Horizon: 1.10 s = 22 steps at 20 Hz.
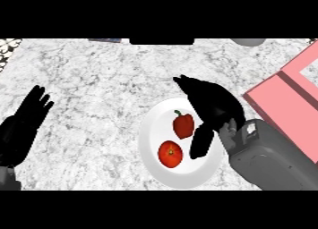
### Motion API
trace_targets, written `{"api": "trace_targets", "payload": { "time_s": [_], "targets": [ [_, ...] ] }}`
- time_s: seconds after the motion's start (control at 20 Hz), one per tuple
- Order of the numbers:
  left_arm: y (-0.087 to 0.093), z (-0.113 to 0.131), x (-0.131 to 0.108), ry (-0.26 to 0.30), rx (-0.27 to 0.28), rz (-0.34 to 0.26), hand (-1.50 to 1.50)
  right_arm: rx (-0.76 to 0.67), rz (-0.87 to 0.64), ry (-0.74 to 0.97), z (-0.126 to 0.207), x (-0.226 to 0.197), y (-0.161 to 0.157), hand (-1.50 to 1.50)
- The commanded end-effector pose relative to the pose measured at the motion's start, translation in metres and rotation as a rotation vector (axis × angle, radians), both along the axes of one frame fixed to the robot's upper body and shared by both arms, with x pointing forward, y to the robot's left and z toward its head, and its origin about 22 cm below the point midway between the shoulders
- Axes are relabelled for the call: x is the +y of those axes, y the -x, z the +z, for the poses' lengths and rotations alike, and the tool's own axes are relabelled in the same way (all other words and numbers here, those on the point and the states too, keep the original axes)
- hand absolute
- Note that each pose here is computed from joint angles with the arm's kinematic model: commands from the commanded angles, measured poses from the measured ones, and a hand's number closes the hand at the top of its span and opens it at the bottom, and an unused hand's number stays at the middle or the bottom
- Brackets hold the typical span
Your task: Pick the bell pepper from the plate and place it in the cardboard box
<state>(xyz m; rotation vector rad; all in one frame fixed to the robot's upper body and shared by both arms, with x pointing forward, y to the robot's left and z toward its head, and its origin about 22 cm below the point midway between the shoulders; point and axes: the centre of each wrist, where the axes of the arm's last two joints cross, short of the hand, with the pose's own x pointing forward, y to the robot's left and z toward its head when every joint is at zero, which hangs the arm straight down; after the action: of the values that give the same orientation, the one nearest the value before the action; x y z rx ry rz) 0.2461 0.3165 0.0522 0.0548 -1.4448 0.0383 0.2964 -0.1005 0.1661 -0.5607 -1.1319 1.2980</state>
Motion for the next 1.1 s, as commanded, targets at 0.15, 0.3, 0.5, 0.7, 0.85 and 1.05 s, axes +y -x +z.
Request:
{"api": "trace_targets", "payload": {
  "time_s": [0.15,0.3,0.5,0.7,0.85,1.05],
  "targets": [
    [-0.004,-0.014,-0.011,-0.01,-0.015,-0.01,0.0,0.081,-0.03,0.091,-0.019,0.023,-0.004,-1.5],
    [-0.004,-0.006,-0.009,-0.007,-0.001,0.003,0.0,0.096,-0.037,0.118,-0.02,0.019,0.001,-1.5],
    [-0.014,0.003,-0.003,0.007,-0.006,-0.002,0.0,0.076,-0.012,0.089,-0.028,-0.009,-0.004,-1.5],
    [0.002,0.01,-0.01,0.007,0.0,-0.004,0.0,0.059,0.003,0.065,-0.03,0.008,-0.009,-1.5],
    [0.006,-0.007,-0.004,0.01,0.019,-0.005,0.0,0.036,0.02,0.061,-0.033,0.024,0.005,-1.5],
    [0.011,0.009,-0.011,0.004,-0.003,0.007,0.0,0.03,0.011,0.118,-0.033,0.037,0.007,-1.5]
  ]
}}
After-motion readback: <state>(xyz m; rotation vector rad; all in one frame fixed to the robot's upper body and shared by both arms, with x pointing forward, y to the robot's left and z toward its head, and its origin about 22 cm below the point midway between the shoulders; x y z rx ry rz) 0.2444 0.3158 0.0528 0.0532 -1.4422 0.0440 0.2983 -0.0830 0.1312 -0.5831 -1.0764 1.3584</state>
